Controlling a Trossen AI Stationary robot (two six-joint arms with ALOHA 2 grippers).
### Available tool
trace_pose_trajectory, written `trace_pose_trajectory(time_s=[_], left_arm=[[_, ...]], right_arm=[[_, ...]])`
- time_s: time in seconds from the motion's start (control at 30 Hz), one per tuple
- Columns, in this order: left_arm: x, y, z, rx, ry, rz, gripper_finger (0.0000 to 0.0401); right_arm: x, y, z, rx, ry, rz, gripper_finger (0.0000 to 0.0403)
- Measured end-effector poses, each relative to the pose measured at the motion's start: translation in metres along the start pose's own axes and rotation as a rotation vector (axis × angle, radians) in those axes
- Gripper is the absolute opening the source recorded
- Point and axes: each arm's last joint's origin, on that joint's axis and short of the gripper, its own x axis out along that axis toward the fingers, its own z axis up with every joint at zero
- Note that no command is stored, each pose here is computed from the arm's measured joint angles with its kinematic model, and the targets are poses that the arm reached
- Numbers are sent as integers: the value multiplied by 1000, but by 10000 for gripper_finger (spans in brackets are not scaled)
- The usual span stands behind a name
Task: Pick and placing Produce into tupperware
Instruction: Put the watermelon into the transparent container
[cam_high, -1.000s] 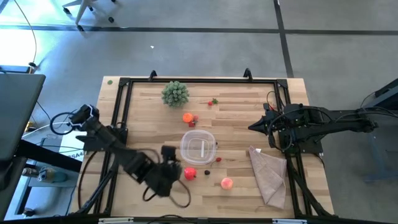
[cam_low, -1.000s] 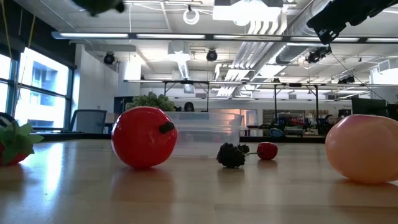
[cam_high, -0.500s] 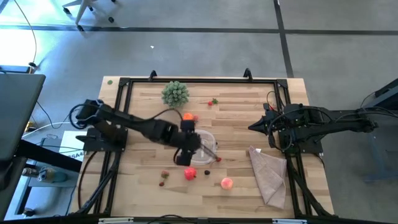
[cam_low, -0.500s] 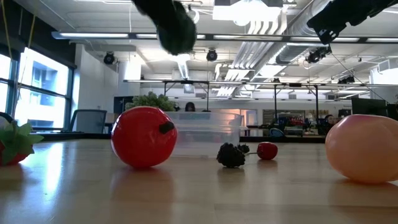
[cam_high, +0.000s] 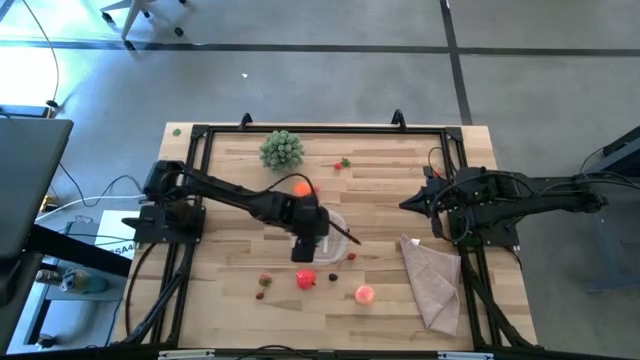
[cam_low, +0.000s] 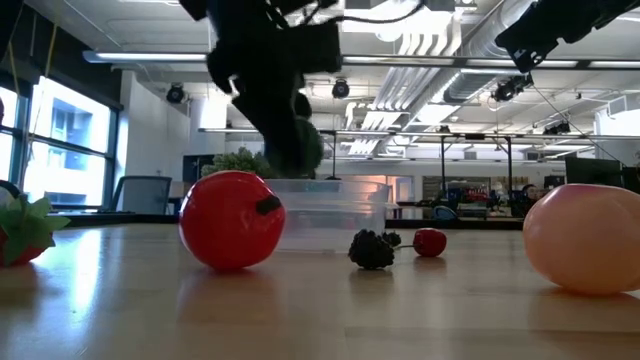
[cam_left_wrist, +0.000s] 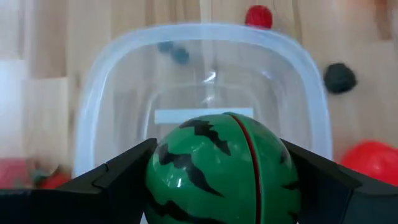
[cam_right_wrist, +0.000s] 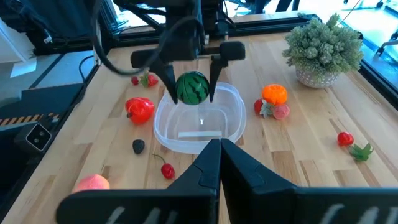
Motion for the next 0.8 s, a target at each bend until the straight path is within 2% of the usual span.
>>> trace_pose_trajectory(time_s=[0.33, 0.8], left_arm=[[32, -1, -7, 2, 84, 12, 303], [33, -1, -9, -3, 99, 49, 303]], right_arm=[[3, 0, -1, 1, 25, -3, 0], [5, 0, -1, 1, 30, -3, 0]])
